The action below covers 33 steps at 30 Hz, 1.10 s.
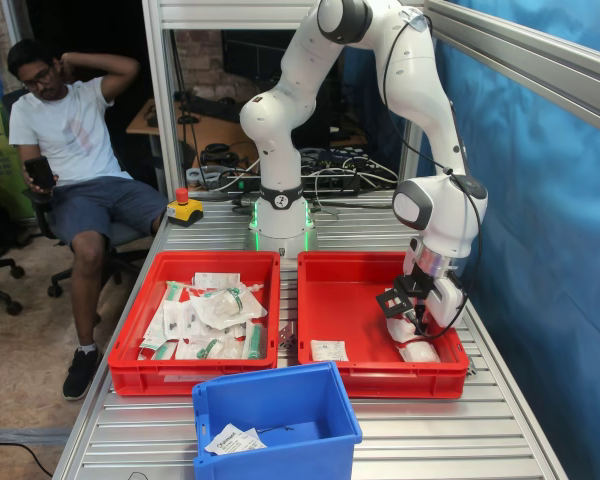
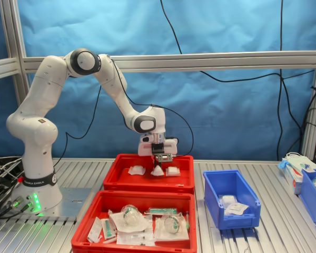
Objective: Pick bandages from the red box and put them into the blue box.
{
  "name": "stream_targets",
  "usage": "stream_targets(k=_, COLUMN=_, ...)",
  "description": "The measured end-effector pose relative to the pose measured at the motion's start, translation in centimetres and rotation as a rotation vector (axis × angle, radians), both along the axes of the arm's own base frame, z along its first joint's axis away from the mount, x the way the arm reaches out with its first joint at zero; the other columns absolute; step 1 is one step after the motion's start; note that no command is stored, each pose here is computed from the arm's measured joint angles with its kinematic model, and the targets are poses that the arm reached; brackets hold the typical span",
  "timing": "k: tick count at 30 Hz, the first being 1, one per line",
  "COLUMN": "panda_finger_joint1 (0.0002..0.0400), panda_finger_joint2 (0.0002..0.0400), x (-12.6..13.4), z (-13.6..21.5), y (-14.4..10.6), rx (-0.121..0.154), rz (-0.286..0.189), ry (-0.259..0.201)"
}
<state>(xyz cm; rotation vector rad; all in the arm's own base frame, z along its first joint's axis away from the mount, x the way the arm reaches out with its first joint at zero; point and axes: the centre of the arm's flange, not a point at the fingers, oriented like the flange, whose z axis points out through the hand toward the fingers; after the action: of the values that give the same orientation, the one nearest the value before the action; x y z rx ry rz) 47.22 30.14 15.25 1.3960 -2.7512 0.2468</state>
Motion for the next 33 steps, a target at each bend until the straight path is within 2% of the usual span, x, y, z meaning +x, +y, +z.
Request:
stream_targets(k=4, panda_finger_joint1=0.0089, panda_finger_joint2=0.0089, x=0.2, z=0.1, y=-0.2, rx=-0.002, rz=-0.004, ry=-0.004)
stream_targets(k=5, panda_finger_joint1=0.0066, panda_finger_joint2=0.0066, x=0.3, z=0.2, y=-0.3, rx=-0.003, rz=-0.005, ry=-0.006)
stream_targets(k=7, panda_finger_joint1=0.0066, panda_finger_joint2=0.0066, x=0.5, z=0.3, y=-0.6, rx=-0.006, rz=-0.010, ry=-0.009)
stream_targets(k=18, panda_finger_joint1=0.0066, panda_finger_joint2=0.0066, x=3.0, z=1.4, y=-4.2, rx=-0.031, rz=-0.076, ry=-0.046)
stream_targets(k=21, panda_finger_joint1=0.0066, panda_finger_joint2=0.0066, x=4.4, z=2.4, y=-6.9, rx=-0.061, rz=-0.128, ry=-0.040)
stream_targets(k=27, panda_finger_joint1=0.0066, panda_finger_joint2=0.0066, x=5.1, z=4.0, y=-8.9, rx=-0.089, rz=-0.170, ry=-0.004)
stream_targets(k=31, panda_finger_joint1=0.0066, panda_finger_joint2=0.0066, x=5.7, z=5.8, y=-9.7, rx=-0.084, rz=-0.193, ry=0.006)
stream_targets(k=33, panda_finger_joint1=0.0066, panda_finger_joint2=0.0066, x=6.2, z=7.6, y=-10.2, rx=-0.068, rz=-0.208, ry=0.002)
